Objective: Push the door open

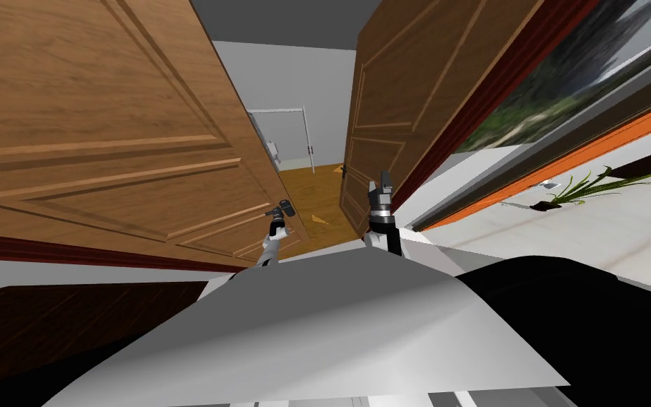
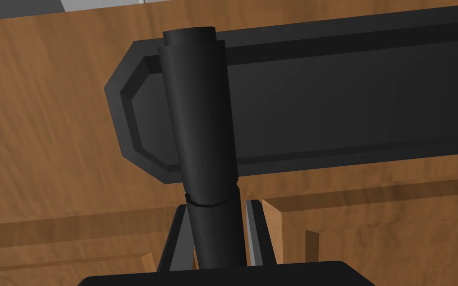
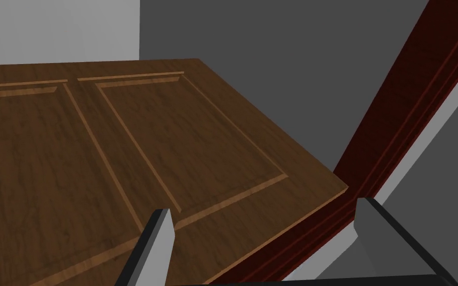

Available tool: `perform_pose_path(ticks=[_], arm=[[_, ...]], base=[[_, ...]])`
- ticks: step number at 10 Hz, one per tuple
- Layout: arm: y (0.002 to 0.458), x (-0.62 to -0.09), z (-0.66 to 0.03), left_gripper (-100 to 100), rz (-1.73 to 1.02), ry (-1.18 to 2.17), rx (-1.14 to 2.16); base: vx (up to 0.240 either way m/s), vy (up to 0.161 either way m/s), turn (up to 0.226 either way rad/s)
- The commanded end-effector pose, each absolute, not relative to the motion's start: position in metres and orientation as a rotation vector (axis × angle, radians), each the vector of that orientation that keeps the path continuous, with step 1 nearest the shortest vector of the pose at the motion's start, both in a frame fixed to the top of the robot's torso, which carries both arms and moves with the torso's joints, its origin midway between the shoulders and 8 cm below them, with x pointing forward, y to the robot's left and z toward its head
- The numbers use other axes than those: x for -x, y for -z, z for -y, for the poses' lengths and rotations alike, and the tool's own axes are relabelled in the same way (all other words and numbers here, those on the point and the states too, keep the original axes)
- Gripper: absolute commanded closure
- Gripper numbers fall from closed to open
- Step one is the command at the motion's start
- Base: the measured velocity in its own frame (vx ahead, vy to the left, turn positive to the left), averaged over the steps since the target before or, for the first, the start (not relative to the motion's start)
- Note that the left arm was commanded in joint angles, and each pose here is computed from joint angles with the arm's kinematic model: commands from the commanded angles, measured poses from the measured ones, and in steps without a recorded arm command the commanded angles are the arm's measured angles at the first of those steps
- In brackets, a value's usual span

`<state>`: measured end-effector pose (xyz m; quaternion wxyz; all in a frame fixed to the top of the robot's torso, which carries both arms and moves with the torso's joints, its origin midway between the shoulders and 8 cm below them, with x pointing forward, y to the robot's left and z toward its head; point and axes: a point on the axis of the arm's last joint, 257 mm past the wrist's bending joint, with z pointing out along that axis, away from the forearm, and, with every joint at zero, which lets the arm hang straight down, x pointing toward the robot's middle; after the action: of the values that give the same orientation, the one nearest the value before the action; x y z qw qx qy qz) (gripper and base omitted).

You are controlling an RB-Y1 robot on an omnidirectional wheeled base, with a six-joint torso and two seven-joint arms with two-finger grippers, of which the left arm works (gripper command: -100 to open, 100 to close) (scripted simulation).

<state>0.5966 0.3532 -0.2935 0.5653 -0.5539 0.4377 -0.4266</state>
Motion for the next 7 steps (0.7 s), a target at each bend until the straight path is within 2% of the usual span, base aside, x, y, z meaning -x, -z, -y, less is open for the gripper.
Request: perform_pose_path(ticks=[1, 7], arm=[[0.2889, -0.5976, -0.3671, 100, -1.012, 0.99, 1.297], [0.2901, -0.6034, -0.3719, 100, -1.006, 0.991, 1.309]], base=[[0.191, -0.083, 0.175], [0.178, -0.095, 0.202]])
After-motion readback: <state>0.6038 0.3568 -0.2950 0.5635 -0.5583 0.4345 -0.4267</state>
